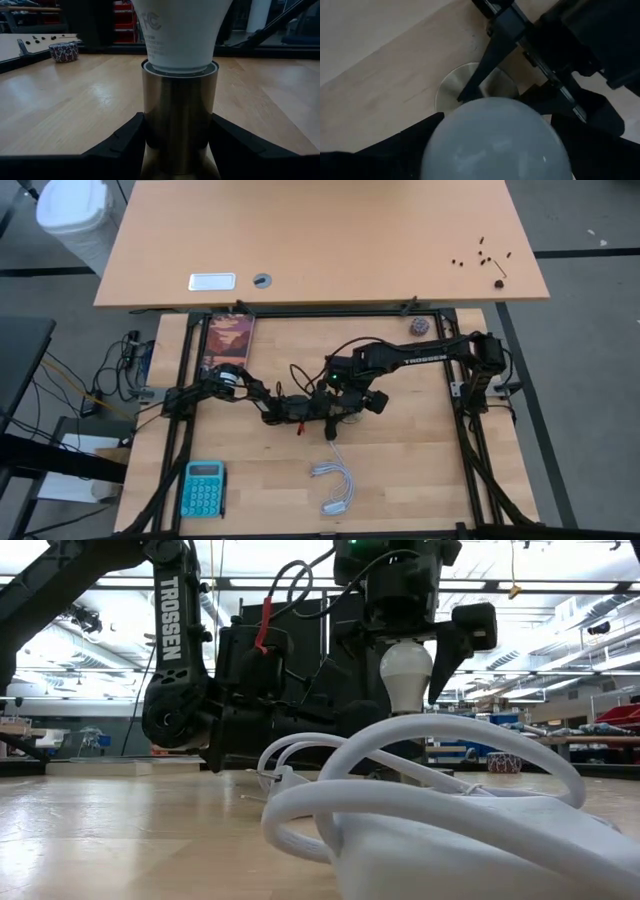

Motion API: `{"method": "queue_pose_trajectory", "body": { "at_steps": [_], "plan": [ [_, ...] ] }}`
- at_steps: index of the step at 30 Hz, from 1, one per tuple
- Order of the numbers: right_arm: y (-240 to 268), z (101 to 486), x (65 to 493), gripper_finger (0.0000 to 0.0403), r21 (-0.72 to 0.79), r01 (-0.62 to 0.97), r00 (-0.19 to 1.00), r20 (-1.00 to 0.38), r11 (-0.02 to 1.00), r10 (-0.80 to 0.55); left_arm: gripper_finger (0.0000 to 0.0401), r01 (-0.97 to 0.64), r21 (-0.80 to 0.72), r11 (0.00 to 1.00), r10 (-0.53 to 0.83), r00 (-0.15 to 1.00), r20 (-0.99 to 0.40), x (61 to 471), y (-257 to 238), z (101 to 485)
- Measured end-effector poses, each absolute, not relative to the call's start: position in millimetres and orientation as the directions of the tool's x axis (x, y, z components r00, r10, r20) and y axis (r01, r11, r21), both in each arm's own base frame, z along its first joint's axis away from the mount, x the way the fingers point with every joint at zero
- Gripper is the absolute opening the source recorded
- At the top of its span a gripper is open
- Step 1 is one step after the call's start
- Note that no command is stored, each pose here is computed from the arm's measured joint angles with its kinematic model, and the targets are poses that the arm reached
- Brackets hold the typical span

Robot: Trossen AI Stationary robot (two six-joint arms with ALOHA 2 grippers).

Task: Screw lightbulb
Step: Insert the lightbulb into the desk lamp

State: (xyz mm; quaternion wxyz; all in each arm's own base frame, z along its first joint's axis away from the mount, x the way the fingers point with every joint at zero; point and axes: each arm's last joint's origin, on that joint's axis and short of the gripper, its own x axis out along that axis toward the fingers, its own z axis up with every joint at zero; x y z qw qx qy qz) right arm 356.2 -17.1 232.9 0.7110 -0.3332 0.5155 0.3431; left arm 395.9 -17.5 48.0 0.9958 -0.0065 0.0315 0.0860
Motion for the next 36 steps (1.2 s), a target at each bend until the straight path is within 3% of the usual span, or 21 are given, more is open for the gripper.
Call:
{"method": "queue_pose_trajectory", "body": {
  "at_steps": [6,24,36],
  "plan": [
    [-17,224,359,0.0361,-0.101,-0.836,0.222,-0.961,0.539,0.165,0.0198,-0.173,-0.007,0.985,0.172,0.983,-0.064,396,-17,48],
    [-16,219,359,0.0253,-0.086,-0.837,0.214,-0.96,0.541,0.178,0.0198,-0.18,0.006,0.984,0.181,0.982,-0.058,396,-17,49],
    [-17,218,359,0.0259,-0.076,-0.774,0.218,-0.964,0.629,0.151,0.0198,-0.194,0.004,0.981,0.194,0.979,-0.057,396,-16,49]
  ]
}}
